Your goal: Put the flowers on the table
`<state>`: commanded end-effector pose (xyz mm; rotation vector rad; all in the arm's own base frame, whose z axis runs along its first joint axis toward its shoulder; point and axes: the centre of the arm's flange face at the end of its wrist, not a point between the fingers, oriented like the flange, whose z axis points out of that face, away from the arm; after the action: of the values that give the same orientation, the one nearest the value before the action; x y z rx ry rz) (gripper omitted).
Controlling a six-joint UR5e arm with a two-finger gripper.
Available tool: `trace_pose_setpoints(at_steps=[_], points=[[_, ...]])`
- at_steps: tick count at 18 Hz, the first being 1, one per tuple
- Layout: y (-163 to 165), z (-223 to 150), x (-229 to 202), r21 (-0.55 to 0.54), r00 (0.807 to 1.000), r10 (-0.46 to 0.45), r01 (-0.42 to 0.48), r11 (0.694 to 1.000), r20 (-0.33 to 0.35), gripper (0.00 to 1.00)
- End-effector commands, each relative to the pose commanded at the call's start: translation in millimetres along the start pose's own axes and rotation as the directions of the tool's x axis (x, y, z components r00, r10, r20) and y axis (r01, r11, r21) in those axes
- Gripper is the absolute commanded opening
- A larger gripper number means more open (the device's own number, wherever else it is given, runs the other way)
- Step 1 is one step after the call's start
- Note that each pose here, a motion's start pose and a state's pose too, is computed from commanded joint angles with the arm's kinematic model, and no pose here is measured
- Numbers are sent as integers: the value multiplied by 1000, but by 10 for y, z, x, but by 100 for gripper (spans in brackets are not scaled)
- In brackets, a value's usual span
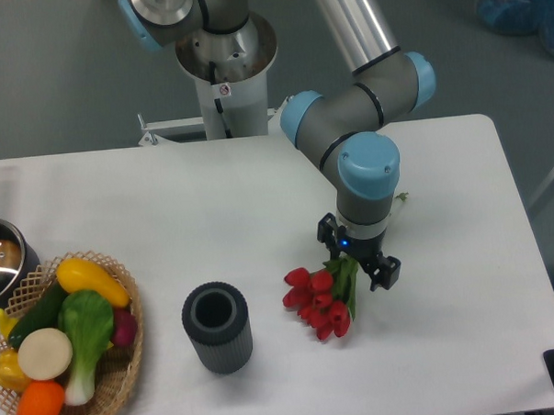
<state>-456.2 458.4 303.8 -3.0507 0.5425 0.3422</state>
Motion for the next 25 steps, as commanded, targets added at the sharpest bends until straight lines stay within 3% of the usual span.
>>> trace_pose_setpoints(at_steps=[8, 10, 14, 20, 23, 25], points=[[300, -807, -115, 28, 987, -90, 87, 996, 134, 100], [437, -1148, -128, 55, 968, -167, 160, 986, 187, 100], [537, -1385, -70, 82, 938, -271, 259, 962, 217, 100], [958, -1738, -216, 132, 903, -341, 317, 939, 262, 100], [1154, -1875, -195, 163, 899, -363, 331, 930, 246, 100], [1318, -1898, -178, 148, 918, -330, 303, 941, 220, 100]])
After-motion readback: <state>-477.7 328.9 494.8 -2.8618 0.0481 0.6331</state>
